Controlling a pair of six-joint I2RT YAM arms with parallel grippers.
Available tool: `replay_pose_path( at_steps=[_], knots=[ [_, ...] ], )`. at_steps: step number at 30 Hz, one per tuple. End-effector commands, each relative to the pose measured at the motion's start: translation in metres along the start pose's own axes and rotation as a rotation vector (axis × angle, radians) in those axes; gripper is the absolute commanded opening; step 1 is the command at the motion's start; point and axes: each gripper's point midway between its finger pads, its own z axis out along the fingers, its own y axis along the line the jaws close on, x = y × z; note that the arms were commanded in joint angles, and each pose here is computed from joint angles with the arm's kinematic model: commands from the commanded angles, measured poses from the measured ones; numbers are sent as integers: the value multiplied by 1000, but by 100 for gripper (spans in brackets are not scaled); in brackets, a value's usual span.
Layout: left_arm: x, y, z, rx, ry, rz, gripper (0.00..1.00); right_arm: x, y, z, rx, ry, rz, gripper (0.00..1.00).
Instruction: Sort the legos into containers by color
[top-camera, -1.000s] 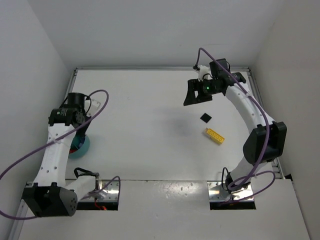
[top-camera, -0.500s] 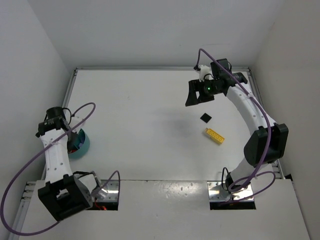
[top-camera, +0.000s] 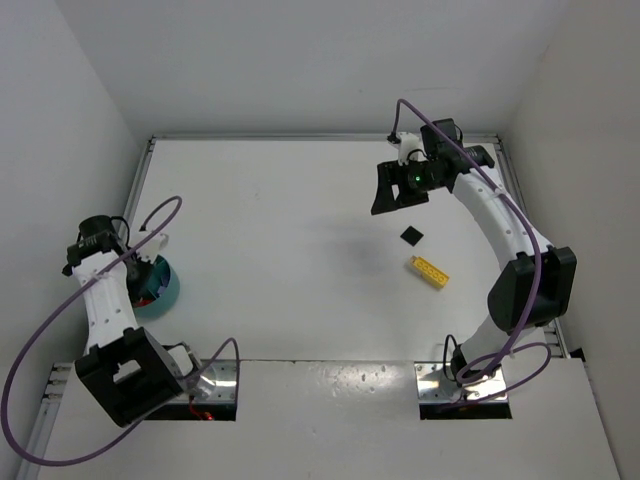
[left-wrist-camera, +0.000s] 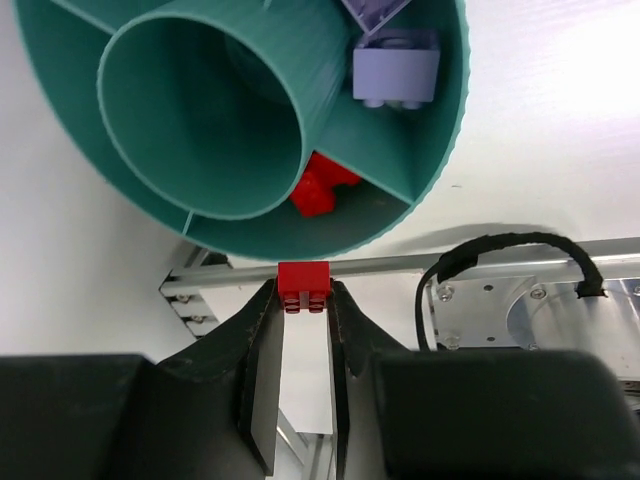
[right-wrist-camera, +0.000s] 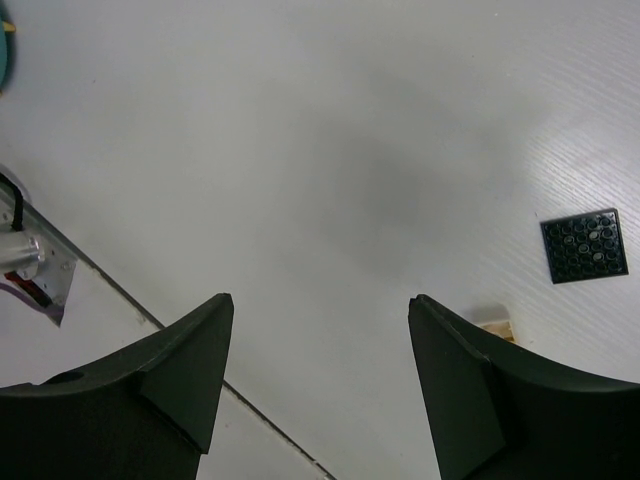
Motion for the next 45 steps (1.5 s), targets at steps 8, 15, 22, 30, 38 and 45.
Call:
replay_pose_path(
  at_steps=[8,15,22,30,38,45],
  knots=[
    [-10,3,4,30,-37,-1,13,-1,-1,3,-6,-1,-14,71],
    [-8,7,3,22,-28,-10,34,1,-2,6,-6,7,-10,71],
    [-15,18,-5,-9,-42,-10,39,-2,2,6,-11,3,-21,71],
    [-50,24,-57,20,-220,45,39,8,-17,1,100,16,-60,71],
    [-122,-20,-99,257,-460,83,52,79,-68,-5,288,231,-157,71],
    [-168,-78,-133,418,-650,169,55,109,-114,-10,456,285,-255,71]
  ],
)
